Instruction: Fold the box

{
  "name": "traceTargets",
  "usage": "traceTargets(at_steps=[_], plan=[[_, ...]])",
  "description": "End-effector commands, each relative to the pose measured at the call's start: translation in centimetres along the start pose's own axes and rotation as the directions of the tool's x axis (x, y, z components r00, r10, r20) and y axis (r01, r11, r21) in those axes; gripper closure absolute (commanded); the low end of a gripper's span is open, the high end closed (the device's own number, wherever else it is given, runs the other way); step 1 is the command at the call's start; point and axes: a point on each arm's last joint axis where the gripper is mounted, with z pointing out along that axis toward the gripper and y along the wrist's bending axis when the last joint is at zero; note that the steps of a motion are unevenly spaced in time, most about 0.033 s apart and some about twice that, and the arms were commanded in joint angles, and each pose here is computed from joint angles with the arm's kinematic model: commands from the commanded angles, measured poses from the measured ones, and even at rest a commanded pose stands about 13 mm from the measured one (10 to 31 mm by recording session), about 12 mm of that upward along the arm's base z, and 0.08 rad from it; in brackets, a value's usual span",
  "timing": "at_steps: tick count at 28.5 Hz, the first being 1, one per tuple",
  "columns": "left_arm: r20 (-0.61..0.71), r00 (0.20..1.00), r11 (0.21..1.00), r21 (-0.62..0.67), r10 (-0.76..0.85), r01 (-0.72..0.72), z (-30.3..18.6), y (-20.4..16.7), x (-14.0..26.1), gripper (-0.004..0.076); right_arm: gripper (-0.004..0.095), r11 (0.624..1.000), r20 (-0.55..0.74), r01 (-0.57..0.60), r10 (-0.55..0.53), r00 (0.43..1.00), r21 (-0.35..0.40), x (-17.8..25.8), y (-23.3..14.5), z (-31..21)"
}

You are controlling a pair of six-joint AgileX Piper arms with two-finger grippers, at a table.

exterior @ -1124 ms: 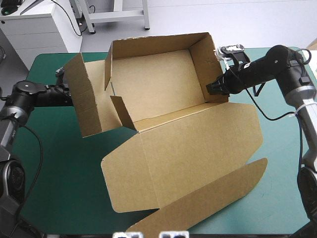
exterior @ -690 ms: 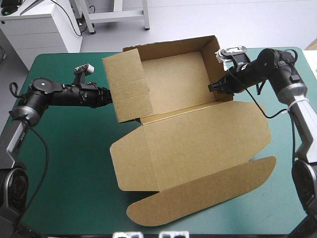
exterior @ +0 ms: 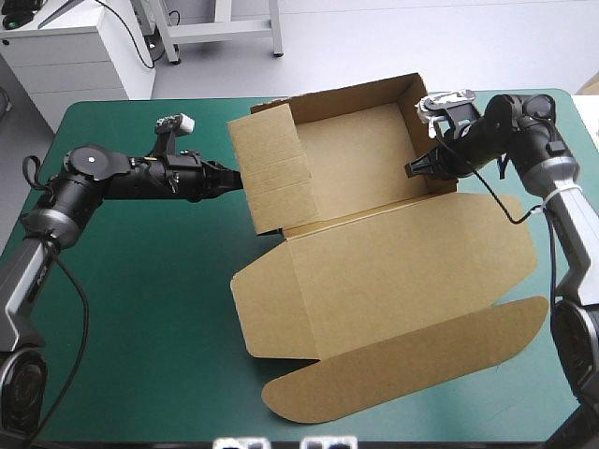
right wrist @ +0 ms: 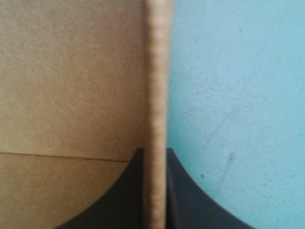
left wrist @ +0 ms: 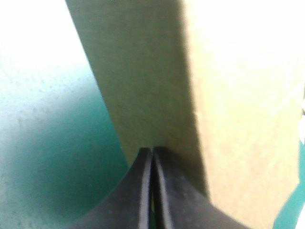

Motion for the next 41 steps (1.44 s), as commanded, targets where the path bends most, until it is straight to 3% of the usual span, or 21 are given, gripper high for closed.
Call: traceTargets(at_steps=[1,8,11,15,18,25,29,33,41], plan=[[0.120,0.993,0.997,0.067,0.024,-0.032,-2.5,-3.5,-1.3,0.0732,0.0926,1.000,0.104,-0.005,0.004,0.995,0.015,-0.8,0.3,-2.7],[0.121,0.992,0.996,0.079,0.018,-0.027,-2.4,-3.5,-1.3,0.0696,0.0926,1.000,0.093,-0.010,0.009,0.996,0.012,-0.7,0.3,-2.7],[0.122,0.992,0.997,0.079,0.018,-0.027,-2.4,-3.5,-1.4,0.0539,0.0926,1.000,0.079,-0.009,0.009,0.997,0.008,-0.6,0.3,-2.7],[0.129,0.992,0.997,0.076,0.011,-0.021,-2.4,-3.4,-1.4,0.0205,0.0926,1.000,0.072,-0.009,0.009,0.997,0.007,-0.5,0.3,-2.7],[0.125,0.992,0.997,0.079,0.007,-0.017,-2.4,-3.5,-1.4,0.0097,0.0926,1.000,0.066,-0.012,0.012,0.998,0.005,-0.5,0.4,-2.7],[0.169,0.986,0.999,0.048,-0.014,0.006,-2.0,-2.6,-1.9,0.0139,0.0926,1.000,0.060,-0.024,0.023,0.998,0.002,-0.4,0.4,-2.7],[0.158,0.985,0.992,0.113,-0.073,0.056,-1.4,-2.6,-1.9,0.0183,0.0926,0.999,0.065,-0.040,0.040,0.997,-0.012,-0.5,0.5,-2.8],[0.148,0.967,0.975,0.115,-0.206,0.190,-1.3,-2.3,-1.9,0.0235,0.0925,0.998,0.075,-0.052,0.054,0.996,-0.023,-0.6,0.9,-2.8],[0.100,0.992,0.996,-0.051,-0.072,0.078,-0.7,-4.7,-1.6,0.0266,0.0921,1.000,0.164,-0.002,0.003,0.986,-0.006,-1.6,3.3,-2.8]])
